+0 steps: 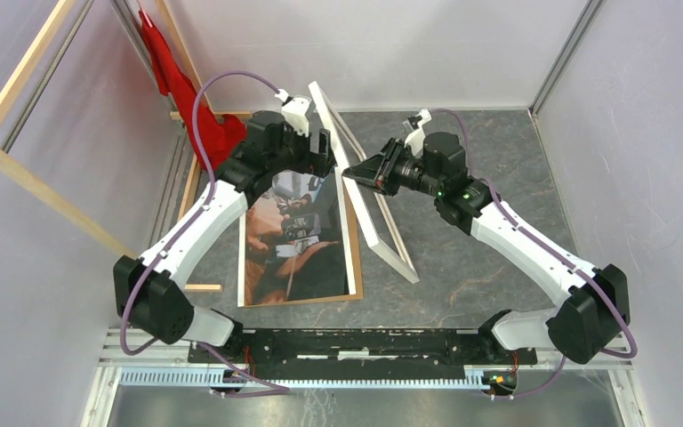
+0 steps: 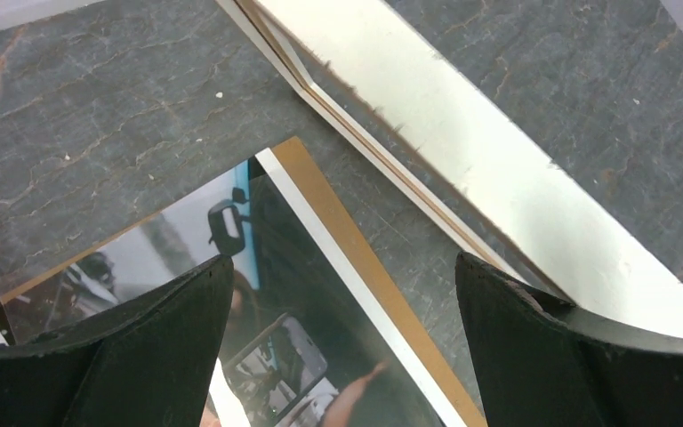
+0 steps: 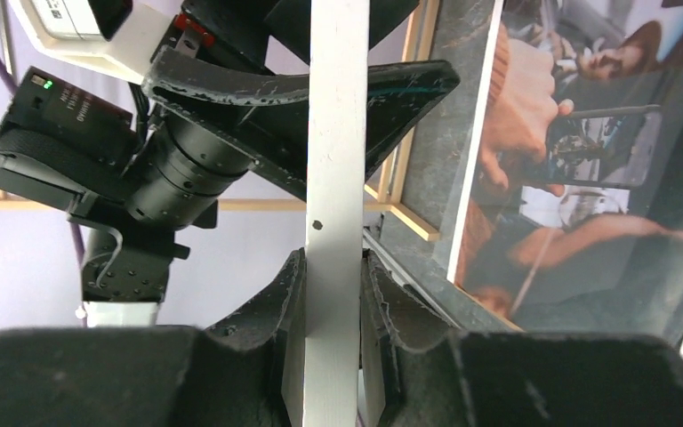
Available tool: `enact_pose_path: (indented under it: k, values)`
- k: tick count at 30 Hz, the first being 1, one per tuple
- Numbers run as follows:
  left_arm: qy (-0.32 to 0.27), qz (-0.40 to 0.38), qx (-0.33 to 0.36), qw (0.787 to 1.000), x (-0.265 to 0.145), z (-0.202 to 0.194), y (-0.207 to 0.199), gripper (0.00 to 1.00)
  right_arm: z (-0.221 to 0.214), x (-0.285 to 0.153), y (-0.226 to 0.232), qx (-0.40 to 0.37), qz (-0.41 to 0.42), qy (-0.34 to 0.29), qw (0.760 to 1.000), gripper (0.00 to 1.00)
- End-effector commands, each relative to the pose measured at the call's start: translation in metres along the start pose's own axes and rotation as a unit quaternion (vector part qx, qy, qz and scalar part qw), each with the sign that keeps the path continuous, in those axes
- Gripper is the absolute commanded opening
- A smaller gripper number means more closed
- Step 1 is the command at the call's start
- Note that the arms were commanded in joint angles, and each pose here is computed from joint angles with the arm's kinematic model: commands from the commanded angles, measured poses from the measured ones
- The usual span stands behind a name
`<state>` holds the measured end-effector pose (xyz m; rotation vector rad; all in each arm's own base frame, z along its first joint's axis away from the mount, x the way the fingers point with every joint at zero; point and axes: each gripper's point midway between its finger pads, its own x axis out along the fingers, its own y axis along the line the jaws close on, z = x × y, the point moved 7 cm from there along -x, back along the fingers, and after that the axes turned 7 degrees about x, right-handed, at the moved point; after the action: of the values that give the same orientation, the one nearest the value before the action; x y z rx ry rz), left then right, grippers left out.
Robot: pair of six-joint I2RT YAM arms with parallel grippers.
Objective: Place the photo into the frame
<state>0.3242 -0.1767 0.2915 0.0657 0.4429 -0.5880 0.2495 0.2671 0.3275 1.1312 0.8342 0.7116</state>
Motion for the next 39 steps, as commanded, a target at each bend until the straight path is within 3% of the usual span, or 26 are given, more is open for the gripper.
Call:
enact_pose_path:
  k: [1,5,12,18,27,31,36,39]
  values:
    - [-0.047,0.027,-0.013,0.998,0.013,0.033,-0.005,1.00,0.003,-0.016,0.038,-0.013,0.085,0.004,0.996,0.08]
    - [-0.052,0.027,-0.010,0.998,0.022,0.043,-0.011,1.00,0.008,-0.011,0.037,-0.045,0.077,0.029,0.996,0.57]
    - [-0.054,0.021,-0.002,0.998,0.033,0.048,-0.022,1.00,0.025,-0.008,0.032,-0.150,-0.029,0.051,0.987,0.80]
    - [-0.051,0.017,0.006,0.999,0.050,0.053,-0.031,1.00,0.048,-0.016,0.034,-0.254,-0.143,0.047,0.955,0.79]
    - [-0.048,0.007,0.013,0.999,0.064,0.058,-0.043,1.00,0.067,-0.034,0.026,-0.320,-0.236,0.004,0.917,0.64]
    - [-0.044,0.000,0.021,0.999,0.068,0.057,-0.048,1.00,0.073,-0.041,0.026,-0.335,-0.259,-0.009,0.906,0.53]
    - [-0.036,-0.002,0.034,0.999,0.070,0.058,-0.051,1.00,0.093,-0.063,0.025,-0.345,-0.309,-0.058,0.884,0.30]
    - [-0.023,0.021,0.047,0.998,0.068,0.058,-0.044,1.00,0.106,-0.080,0.013,-0.348,-0.355,-0.089,0.863,0.25]
